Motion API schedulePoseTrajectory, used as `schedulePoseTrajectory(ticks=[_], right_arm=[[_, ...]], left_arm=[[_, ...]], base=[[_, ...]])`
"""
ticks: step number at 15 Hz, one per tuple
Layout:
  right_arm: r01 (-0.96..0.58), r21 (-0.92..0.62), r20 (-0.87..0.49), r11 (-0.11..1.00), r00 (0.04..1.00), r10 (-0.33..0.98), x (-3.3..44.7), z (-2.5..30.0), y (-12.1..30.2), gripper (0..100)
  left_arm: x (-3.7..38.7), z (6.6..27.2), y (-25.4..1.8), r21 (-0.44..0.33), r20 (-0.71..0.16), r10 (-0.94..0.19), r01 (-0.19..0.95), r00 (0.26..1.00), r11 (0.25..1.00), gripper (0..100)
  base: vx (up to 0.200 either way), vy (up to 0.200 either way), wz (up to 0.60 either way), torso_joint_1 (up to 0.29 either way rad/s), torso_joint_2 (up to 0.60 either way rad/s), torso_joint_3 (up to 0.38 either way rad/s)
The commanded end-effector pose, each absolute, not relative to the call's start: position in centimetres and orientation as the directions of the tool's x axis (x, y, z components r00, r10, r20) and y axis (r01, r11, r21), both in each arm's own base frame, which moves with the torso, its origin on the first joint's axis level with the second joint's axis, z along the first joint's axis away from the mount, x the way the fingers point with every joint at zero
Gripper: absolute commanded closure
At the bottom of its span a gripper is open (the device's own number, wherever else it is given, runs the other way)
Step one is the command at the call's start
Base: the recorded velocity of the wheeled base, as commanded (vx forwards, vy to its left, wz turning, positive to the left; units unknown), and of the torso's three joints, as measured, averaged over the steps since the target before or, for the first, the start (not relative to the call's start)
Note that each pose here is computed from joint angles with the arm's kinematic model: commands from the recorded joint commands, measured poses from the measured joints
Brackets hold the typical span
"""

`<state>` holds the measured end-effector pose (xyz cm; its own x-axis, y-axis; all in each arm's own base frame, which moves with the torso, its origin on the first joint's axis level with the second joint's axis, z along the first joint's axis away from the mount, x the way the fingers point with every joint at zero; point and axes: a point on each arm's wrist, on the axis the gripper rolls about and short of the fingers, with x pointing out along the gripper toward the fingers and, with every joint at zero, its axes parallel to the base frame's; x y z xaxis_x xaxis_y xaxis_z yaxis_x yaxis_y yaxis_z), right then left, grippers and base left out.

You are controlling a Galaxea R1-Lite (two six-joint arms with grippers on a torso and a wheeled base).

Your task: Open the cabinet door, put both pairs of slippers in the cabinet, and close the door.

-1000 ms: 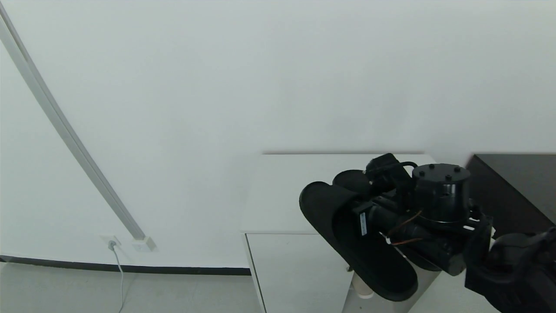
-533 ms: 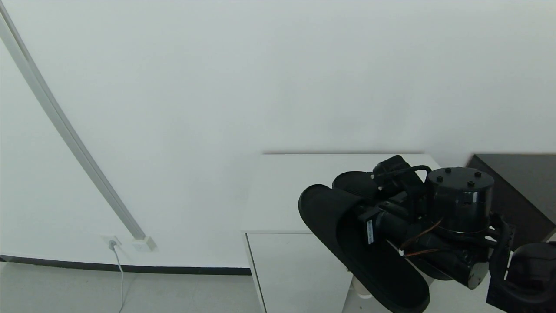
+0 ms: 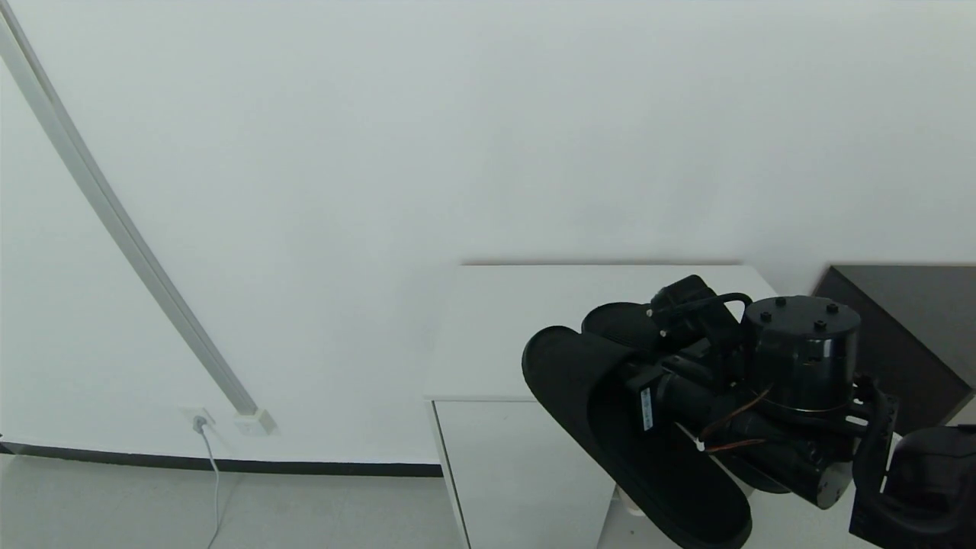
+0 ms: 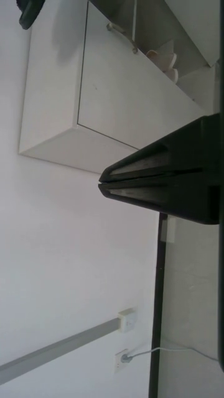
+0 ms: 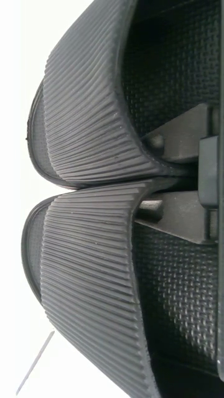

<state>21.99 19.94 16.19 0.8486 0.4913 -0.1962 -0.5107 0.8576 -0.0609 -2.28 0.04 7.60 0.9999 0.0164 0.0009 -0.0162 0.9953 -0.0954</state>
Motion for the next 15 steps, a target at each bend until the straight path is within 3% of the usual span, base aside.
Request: schedulePoseTrajectory(ticks=[1,9,15], right_arm=[[-0.516,-0.062,-0.204,0.854,0.844,0.495,22.03,15.95,20.1,100],[-0.52,-0.064,-0.217,0.852,0.84,0.497,21.95,15.54,20.22,100],[-0.531,-0.062,-0.221,0.845,0.833,0.507,21.71,15.43,20.38,100]], left_arm=[[-2.27,7.61,0.05,-0.096,0.0,0.018,-0.018,1.0,0.995,100],[-2.27,7.61,0.05,-0.096,0.0,0.018,-0.018,1.0,0.995,100],[-2.27,7.61,0.05,-0.098,0.0,0.02,-0.02,1.0,0.995,100]], base=[[-0.2,0.0,0.0,0.002,0.0,0.002],[-0.2,0.0,0.0,0.0,0.0,0.005],[0.0,0.0,0.0,0.0,0.0,0.0]])
